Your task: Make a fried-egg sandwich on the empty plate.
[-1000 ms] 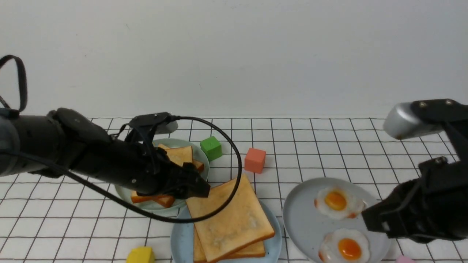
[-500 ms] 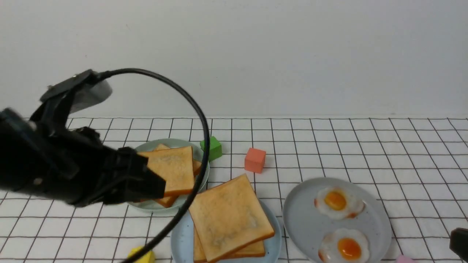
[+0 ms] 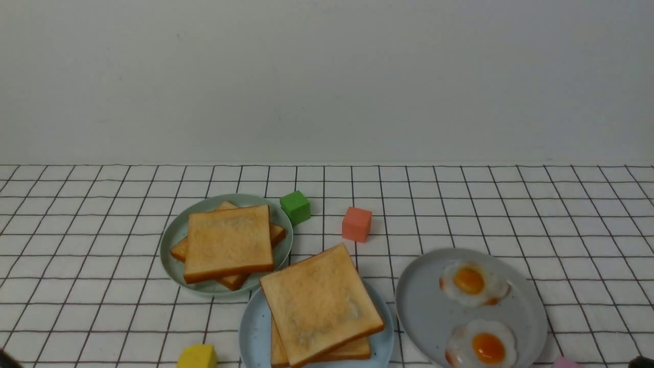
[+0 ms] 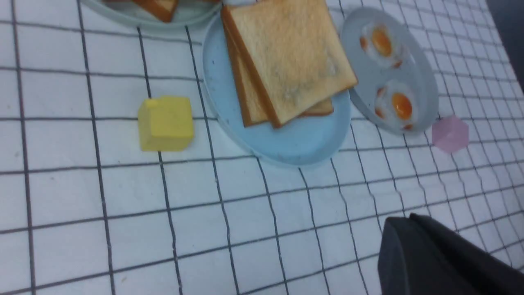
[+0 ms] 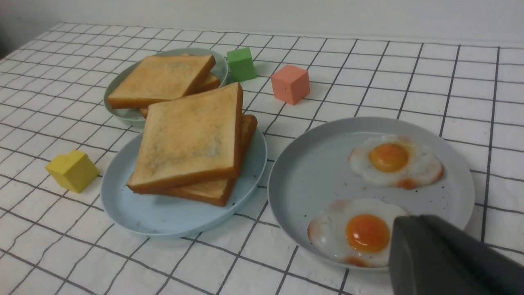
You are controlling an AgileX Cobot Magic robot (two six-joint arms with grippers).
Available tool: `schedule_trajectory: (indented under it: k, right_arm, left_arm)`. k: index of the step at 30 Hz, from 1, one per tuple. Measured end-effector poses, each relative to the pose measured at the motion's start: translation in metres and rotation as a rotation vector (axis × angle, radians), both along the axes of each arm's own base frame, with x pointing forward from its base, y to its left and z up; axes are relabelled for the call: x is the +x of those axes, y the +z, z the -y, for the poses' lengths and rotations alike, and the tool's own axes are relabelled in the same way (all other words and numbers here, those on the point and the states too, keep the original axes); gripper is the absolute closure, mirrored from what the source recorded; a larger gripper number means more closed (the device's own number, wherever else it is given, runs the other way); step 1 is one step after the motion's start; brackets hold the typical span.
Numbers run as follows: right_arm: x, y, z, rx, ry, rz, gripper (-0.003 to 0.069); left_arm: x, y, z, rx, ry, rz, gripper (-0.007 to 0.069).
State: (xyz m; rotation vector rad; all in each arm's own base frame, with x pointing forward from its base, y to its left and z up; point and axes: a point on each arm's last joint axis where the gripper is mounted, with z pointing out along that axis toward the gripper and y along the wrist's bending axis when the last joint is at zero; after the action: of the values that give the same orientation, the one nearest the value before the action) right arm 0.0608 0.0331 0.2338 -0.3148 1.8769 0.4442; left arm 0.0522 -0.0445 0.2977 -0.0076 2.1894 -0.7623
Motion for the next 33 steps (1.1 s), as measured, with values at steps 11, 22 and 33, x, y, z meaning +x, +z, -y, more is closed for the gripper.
schedule_trajectory:
  k: [11,22,33]
  right_arm:
    - [0.0,0.0,0.0,0.0,0.0,0.0,0.0652]
    - [0.0,0.0,0.0,0.0,0.0,0.0,0.0641]
    - [0.0,0.0,0.0,0.0,0.0,0.0,0.0629]
  left_arm:
    - [-0.01,0.003,-0.003,-0.015,0.011,0.058,0.0638]
    - [-0.03,-0.002,-0.029,0.057,0.206,0.353,0.0638]
    - [-0.005,-0.097,-0.046,0.232,0.428,0.341,0.0638]
